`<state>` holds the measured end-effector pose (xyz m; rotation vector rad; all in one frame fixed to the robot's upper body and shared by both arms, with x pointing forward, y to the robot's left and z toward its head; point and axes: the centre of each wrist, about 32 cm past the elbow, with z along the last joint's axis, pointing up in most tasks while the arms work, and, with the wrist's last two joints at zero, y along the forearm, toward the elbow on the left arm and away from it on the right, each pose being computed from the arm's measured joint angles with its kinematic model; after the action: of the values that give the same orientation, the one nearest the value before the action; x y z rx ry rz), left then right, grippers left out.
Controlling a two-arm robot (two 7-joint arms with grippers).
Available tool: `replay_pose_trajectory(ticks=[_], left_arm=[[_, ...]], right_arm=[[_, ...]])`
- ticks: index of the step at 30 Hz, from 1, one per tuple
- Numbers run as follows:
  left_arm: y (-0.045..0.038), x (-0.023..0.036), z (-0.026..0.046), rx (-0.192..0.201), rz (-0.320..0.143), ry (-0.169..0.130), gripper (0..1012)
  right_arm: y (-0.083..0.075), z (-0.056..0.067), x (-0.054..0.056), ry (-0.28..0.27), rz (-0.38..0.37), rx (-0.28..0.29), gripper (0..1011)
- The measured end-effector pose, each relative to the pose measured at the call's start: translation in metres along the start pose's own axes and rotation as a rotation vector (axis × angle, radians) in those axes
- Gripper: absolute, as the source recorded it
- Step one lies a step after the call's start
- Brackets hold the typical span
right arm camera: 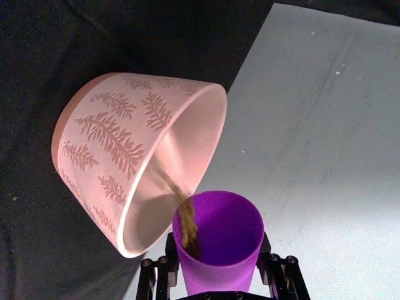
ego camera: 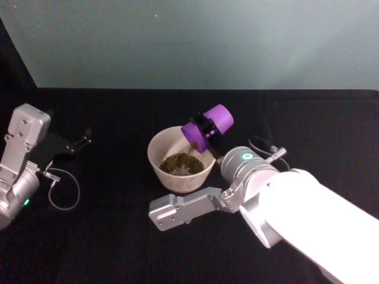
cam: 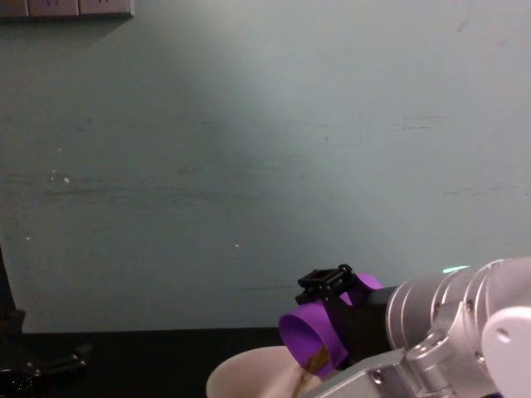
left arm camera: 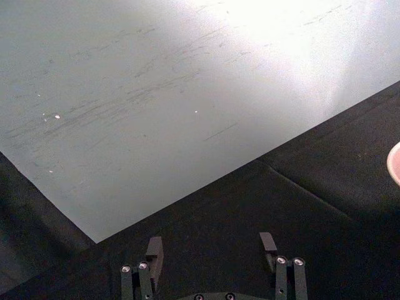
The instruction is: Pick up the cup and pour the mung beans from the cup into the bowl.
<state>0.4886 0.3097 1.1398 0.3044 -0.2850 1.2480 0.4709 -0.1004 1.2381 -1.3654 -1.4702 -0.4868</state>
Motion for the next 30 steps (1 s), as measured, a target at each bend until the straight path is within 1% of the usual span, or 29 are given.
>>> replay_pose_trajectory(ticks=[1, 5, 7, 9, 10, 13, 14, 16, 20, 23, 26, 27, 29, 30], left_arm=[[0.0000, 0.0000, 0.0000, 0.000, 0.000, 0.000, 1000], [0.0000, 0.0000, 0.0000, 0.000, 0.000, 0.000, 1000], [0.0000, 0.0000, 0.0000, 0.000, 0.000, 0.000, 1000], [0.0000, 0.0000, 0.0000, 0.000, 0.000, 0.000, 1000], [0.0000, 0.0000, 0.0000, 0.000, 0.000, 0.000, 1000], [0.0000, 0.0000, 0.0000, 0.000, 0.000, 0.000, 1000], [0.0000, 0.0000, 0.0000, 0.000, 0.000, 0.000, 1000], [0.0000, 0.0000, 0.0000, 0.000, 0.000, 0.000, 1000], [0.0000, 0.0000, 0.0000, 0.000, 0.000, 0.000, 1000], [0.0000, 0.0000, 0.0000, 0.000, 0.000, 0.000, 1000], [0.0000, 0.0000, 0.0000, 0.000, 0.000, 0.000, 1000], [0.0000, 0.0000, 0.0000, 0.000, 0.000, 0.000, 1000], [0.0000, 0.0000, 0.0000, 0.000, 0.000, 0.000, 1000], [0.0000, 0.0000, 0.0000, 0.000, 0.000, 0.000, 1000]], right_arm=[[0.000, 0.000, 0.000, 0.000, 0.000, 0.000, 726], [-0.001, 0.005, 0.001, -0.047, -0.005, -0.013, 726], [-0.001, 0.007, 0.001, -0.062, -0.008, -0.018, 726], [-0.001, 0.009, 0.001, -0.090, -0.010, -0.026, 726], [-0.001, 0.011, 0.001, -0.114, -0.011, -0.035, 726], [-0.001, 0.014, 0.000, -0.150, -0.013, -0.047, 726], [-0.001, 0.016, 0.000, -0.174, -0.015, -0.055, 726], [-0.001, 0.018, -0.001, -0.206, -0.016, -0.067, 726], [-0.001, 0.020, -0.001, -0.226, -0.019, -0.071, 728], [-0.002, 0.019, -0.002, -0.221, -0.024, -0.067, 726], [-0.003, 0.017, -0.001, -0.187, -0.037, -0.055, 726], [-0.004, 0.015, -0.001, -0.161, -0.044, -0.047, 726], [-0.006, 0.007, -0.003, -0.062, -0.071, -0.022, 726], [-0.006, 0.007, -0.003, -0.062, -0.071, -0.022, 726]])
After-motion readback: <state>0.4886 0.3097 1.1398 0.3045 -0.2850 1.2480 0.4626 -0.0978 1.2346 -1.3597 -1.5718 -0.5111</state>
